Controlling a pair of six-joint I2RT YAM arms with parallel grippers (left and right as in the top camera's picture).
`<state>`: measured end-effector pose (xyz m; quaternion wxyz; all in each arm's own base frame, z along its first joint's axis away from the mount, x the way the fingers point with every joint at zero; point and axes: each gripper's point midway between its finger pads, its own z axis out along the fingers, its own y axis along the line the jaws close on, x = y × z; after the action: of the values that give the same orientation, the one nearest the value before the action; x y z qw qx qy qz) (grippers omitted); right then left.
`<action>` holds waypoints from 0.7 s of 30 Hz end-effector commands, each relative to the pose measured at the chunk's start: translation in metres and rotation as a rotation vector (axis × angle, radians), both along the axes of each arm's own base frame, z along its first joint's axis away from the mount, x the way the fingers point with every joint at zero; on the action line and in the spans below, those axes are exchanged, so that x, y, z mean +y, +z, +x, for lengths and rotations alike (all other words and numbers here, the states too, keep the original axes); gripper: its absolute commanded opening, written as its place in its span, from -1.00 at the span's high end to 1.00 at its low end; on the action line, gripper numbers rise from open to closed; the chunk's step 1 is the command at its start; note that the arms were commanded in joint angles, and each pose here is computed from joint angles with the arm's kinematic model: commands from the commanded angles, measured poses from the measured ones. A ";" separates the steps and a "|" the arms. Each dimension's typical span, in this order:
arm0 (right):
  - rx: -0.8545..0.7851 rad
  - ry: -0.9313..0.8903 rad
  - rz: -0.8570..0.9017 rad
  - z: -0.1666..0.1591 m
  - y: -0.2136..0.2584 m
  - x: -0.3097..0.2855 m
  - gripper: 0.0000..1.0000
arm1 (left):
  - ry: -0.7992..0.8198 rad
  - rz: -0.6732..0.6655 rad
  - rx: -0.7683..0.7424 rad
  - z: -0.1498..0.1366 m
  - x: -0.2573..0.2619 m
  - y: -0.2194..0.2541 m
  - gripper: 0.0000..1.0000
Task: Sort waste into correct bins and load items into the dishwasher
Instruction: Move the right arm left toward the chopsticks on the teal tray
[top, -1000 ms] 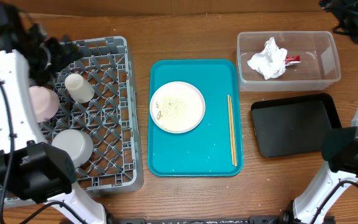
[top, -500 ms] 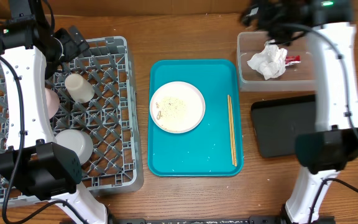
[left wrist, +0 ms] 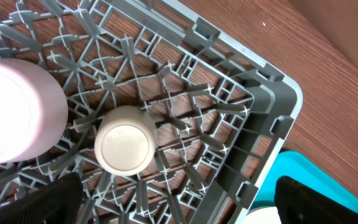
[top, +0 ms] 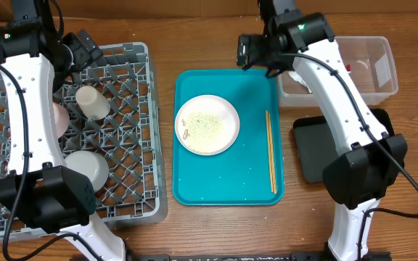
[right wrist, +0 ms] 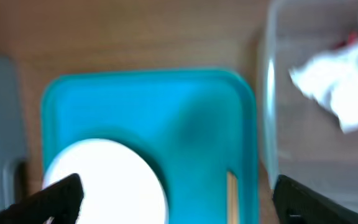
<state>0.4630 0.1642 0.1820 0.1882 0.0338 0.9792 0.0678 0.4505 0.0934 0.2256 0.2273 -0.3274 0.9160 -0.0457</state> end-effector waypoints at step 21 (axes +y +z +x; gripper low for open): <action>0.467 0.038 -0.086 -0.115 -0.119 0.004 -0.18 | 0.023 0.012 -0.032 0.007 0.003 0.005 -1.00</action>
<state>0.3508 0.1783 0.0733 -0.0388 0.0051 0.9985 0.0386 0.4560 0.0958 0.2288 0.2409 -0.3283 0.9122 -0.0444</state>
